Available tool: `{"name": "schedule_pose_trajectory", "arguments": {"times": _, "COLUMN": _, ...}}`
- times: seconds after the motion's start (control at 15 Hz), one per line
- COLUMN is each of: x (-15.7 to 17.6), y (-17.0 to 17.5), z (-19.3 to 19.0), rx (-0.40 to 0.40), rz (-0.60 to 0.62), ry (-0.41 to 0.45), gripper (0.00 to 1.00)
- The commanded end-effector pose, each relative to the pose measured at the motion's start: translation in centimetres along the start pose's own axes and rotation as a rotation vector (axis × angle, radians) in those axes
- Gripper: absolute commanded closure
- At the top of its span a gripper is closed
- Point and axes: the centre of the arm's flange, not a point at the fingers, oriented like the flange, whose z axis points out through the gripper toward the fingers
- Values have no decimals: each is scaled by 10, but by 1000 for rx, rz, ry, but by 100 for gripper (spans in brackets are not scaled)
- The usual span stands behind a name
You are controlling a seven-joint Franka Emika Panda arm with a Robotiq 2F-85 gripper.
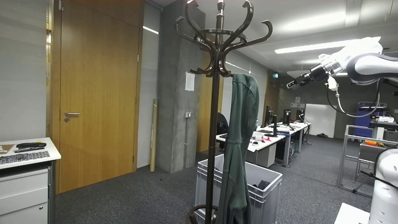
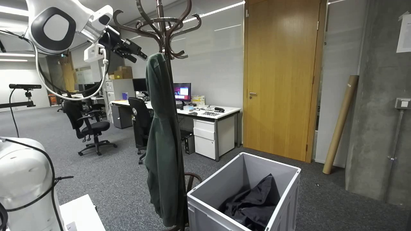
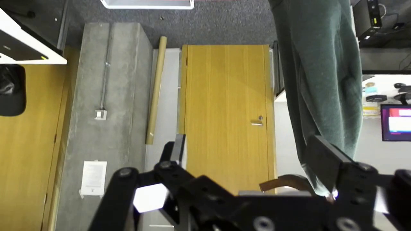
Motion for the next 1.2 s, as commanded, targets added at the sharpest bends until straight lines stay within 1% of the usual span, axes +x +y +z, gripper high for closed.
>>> {"name": "schedule_pose_trajectory", "arguments": {"times": 0.0, "x": 11, "y": 8, "z": 6, "rx": 23, "rz": -44, "ry": 110, "gripper": 0}}
{"name": "schedule_pose_trajectory", "arguments": {"times": 0.47, "x": 42, "y": 6, "z": 24, "rx": 62, "rz": -60, "ry": 199, "gripper": 0}}
{"name": "schedule_pose_trajectory", "arguments": {"times": 0.87, "x": 81, "y": -2, "z": 33, "rx": 98, "rz": -91, "ry": 228, "gripper": 0}}
{"name": "schedule_pose_trajectory", "arguments": {"times": 1.13, "x": 106, "y": -8, "z": 30, "rx": 120, "rz": -116, "ry": 251, "gripper": 0}}
